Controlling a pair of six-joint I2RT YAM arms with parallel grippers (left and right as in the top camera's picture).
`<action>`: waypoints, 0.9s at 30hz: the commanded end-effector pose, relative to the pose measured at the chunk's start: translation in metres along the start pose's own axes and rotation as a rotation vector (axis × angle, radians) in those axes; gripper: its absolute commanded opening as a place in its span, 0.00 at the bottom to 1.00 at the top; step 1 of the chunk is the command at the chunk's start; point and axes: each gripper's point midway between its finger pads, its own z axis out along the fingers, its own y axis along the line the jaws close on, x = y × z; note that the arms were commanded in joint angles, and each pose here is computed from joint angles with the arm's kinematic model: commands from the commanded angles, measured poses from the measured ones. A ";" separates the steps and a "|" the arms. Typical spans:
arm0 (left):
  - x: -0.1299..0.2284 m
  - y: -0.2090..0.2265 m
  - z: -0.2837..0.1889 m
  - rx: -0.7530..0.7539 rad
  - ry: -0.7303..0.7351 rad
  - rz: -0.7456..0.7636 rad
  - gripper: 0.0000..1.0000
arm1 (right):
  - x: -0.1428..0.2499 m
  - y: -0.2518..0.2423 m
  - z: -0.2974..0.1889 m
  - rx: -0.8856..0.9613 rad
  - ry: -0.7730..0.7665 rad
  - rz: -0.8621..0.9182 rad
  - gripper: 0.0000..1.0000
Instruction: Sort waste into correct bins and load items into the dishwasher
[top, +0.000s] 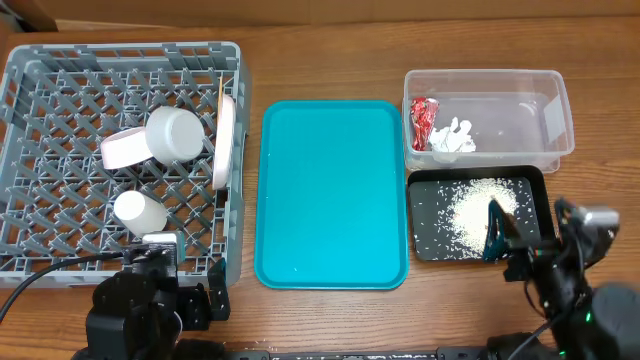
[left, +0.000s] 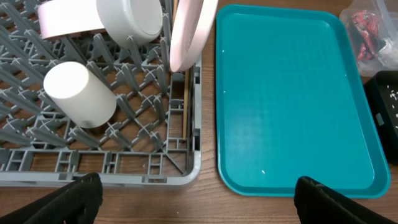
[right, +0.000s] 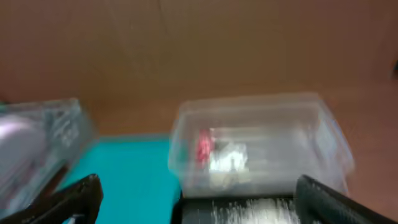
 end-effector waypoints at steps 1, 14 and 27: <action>0.001 0.001 0.000 -0.007 -0.005 0.013 1.00 | 0.016 -0.004 0.006 -0.024 -0.108 -0.002 1.00; 0.001 0.001 0.000 -0.007 -0.005 0.013 1.00 | 0.053 -0.013 0.044 -0.083 -0.418 -0.027 1.00; 0.001 0.001 0.000 -0.007 -0.005 0.013 1.00 | 0.115 -0.031 0.063 -0.008 -0.157 0.001 1.00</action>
